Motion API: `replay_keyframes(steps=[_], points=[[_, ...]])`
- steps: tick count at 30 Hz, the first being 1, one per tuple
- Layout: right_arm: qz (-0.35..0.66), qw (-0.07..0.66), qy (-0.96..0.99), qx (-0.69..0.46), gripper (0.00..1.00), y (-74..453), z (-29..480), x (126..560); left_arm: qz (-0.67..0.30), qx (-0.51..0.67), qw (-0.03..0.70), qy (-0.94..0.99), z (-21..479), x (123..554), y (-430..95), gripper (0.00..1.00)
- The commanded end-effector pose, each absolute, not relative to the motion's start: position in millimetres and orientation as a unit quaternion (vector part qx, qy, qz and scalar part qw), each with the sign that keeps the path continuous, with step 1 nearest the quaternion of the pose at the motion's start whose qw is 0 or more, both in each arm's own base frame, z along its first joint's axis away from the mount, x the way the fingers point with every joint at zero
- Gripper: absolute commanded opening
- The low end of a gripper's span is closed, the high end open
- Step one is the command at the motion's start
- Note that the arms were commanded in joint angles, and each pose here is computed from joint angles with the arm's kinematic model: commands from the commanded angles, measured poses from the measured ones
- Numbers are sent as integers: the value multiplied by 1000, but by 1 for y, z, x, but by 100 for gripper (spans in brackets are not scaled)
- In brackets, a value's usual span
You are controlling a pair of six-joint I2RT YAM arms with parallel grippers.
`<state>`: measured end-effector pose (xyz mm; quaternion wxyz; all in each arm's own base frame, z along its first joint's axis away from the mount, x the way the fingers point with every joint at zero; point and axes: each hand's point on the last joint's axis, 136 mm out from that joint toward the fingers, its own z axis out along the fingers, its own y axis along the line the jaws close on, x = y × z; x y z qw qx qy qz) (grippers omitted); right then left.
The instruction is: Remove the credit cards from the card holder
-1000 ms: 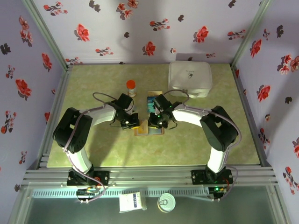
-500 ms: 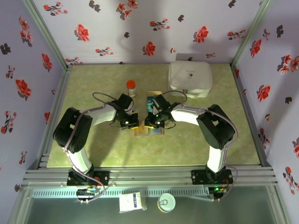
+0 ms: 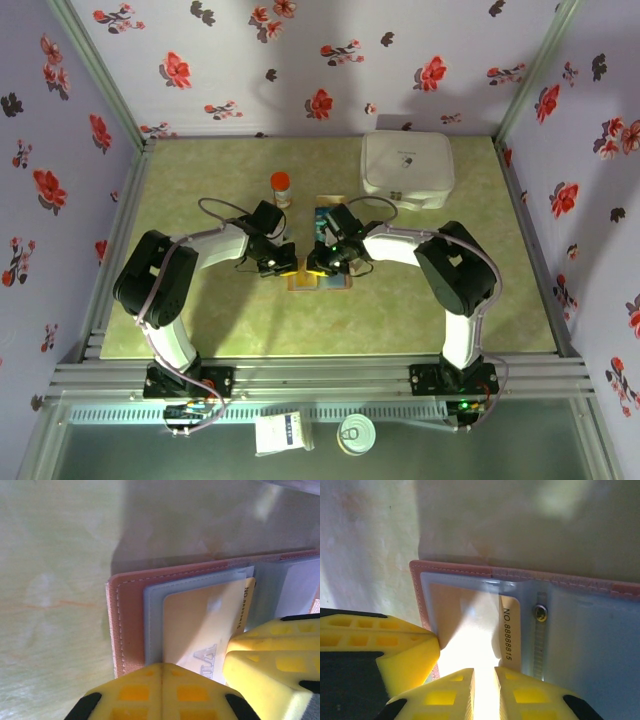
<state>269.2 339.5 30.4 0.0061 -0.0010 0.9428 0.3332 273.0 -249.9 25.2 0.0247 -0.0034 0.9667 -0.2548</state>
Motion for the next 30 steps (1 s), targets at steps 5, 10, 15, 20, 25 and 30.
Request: replay_keyframes(steps=[5, 10, 15, 20, 25, 30], points=[[283, 12, 959, 3, 23, 320, 28, 268, -234, 1, 25, 972, 24, 273, -242, 8], [282, 17, 959, -1, 23, 319, 34, 269, -234, 1, 23, 972, 23, 273, -242, 9], [281, 15, 960, 1, 23, 318, 34, 268, -237, 3, 26, 971, 27, 276, -244, 10], [301, 29, 953, -5, 23, 323, 47, 271, -238, 3, 27, 971, 30, 277, -244, 8], [298, 35, 954, -3, 24, 318, 52, 270, -246, 4, 40, 968, 45, 281, -247, 6], [282, 27, 959, -2, 24, 311, 44, 267, -260, 10, 38, 965, 53, 279, -257, 5]])
